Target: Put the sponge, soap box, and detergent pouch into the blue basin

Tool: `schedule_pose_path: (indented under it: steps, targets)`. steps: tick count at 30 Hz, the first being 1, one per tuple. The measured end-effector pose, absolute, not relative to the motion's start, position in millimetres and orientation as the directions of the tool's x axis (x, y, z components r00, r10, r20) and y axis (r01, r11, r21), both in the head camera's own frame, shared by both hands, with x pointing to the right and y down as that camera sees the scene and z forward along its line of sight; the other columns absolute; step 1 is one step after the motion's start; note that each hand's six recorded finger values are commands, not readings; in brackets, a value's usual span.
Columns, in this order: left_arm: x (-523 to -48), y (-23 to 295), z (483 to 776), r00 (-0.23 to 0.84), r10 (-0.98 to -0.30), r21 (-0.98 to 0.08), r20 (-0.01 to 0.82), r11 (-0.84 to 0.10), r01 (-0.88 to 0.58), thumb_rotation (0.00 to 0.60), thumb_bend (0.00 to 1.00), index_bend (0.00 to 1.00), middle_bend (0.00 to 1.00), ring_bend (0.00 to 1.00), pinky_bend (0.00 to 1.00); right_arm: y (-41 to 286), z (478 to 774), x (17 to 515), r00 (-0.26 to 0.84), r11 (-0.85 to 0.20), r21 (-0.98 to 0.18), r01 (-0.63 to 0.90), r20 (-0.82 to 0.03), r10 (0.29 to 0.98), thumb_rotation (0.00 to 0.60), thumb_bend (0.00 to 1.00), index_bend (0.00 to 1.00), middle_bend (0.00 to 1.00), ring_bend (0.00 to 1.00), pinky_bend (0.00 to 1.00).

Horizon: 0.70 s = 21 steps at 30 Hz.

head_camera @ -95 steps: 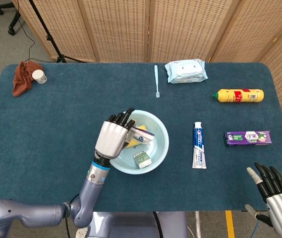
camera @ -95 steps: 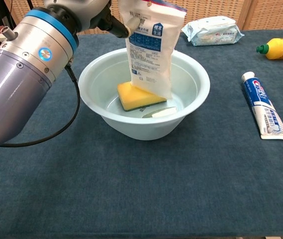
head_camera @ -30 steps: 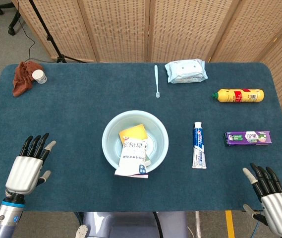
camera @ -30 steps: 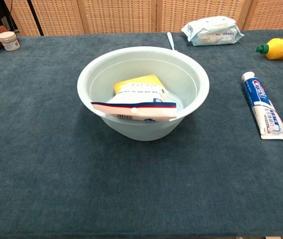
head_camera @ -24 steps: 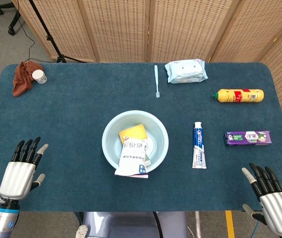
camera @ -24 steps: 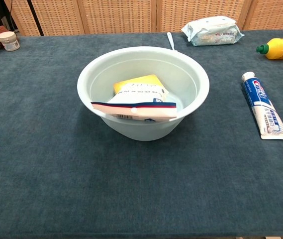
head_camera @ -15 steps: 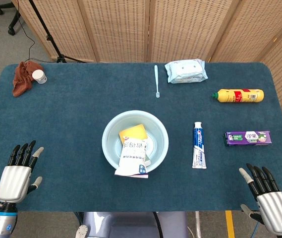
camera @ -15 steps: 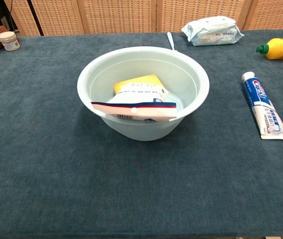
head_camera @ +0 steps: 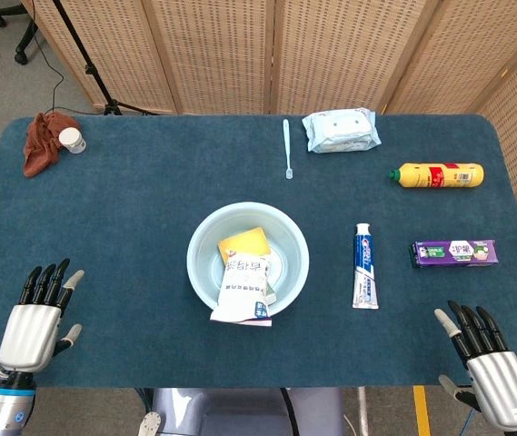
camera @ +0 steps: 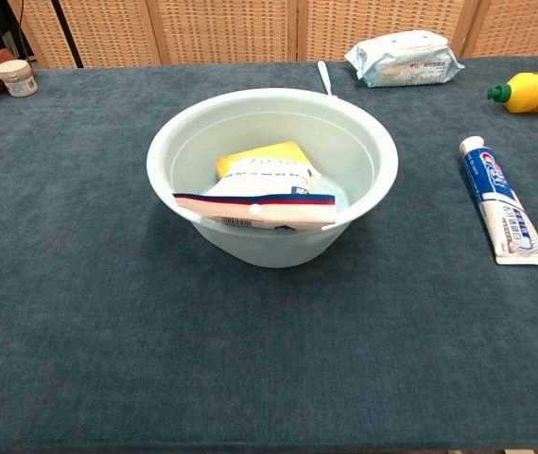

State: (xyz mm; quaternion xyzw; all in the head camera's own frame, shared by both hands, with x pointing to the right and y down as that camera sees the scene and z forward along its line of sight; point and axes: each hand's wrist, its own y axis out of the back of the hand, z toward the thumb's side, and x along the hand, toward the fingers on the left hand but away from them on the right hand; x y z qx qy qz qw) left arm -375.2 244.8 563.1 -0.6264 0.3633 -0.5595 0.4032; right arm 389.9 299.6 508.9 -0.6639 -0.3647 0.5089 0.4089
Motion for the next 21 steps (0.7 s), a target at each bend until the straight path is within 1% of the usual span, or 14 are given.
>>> schedule_pose_path:
  steps: [17, 21]
  targets:
    - [-369.4, 248.3, 557.3, 0.127, -0.919, -0.925, 0.373, -0.379, -0.030, 0.600, 0.21, 0.00, 0.00, 0.00, 0.00, 302.4, 499.3, 388.4, 0.233, -0.386, -0.918, 0.090, -0.357, 0.905, 0.600, 0.10, 0.06, 0.00, 0.00, 0.00]
    - [-370.2, 249.1, 558.1, 0.127, -0.917, -0.922, 0.377, -0.384, -0.040, 0.600, 0.22, 0.00, 0.00, 0.00, 0.00, 302.3, 498.9, 389.4, 0.227, -0.384, -0.919, 0.093, -0.356, 0.906, 0.600, 0.10, 0.06, 0.00, 0.00, 0.00]
